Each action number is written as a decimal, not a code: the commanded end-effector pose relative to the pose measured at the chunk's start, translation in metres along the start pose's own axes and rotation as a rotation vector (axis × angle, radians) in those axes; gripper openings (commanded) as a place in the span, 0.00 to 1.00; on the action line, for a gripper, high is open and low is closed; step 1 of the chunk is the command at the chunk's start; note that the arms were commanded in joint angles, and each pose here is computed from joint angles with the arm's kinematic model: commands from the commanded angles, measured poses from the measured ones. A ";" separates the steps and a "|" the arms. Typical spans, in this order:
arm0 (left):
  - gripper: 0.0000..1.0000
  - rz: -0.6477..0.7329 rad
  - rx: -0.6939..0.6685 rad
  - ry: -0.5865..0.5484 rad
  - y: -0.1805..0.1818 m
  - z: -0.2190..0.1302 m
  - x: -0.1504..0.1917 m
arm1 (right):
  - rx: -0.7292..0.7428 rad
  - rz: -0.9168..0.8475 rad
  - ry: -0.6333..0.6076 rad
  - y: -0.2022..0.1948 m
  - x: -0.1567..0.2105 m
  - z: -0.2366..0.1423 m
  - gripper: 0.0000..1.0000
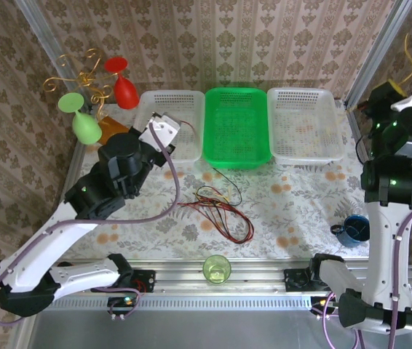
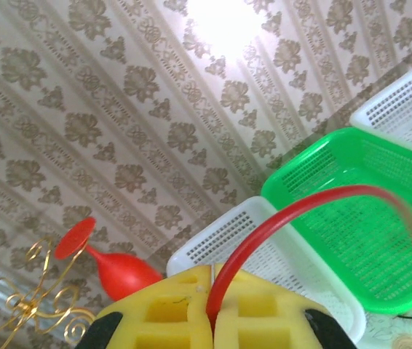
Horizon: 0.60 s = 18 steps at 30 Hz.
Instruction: Untangle the cables
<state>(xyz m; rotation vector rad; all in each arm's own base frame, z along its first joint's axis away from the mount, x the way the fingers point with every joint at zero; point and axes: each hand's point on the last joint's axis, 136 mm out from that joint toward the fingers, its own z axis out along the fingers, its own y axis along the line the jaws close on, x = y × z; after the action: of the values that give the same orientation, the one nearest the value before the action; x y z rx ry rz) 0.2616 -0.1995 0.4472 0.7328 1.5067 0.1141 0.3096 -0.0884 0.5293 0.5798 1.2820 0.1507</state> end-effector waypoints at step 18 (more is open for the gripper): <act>0.00 -0.053 0.134 -0.101 -0.063 0.018 -0.029 | -0.120 -0.060 0.028 0.051 0.025 0.148 0.00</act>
<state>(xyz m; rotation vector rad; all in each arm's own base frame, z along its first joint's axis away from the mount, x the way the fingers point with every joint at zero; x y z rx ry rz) 0.2551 -0.2626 0.4344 0.8248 1.4548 -0.0183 0.4594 -0.0793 0.5598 0.4627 1.2958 0.2494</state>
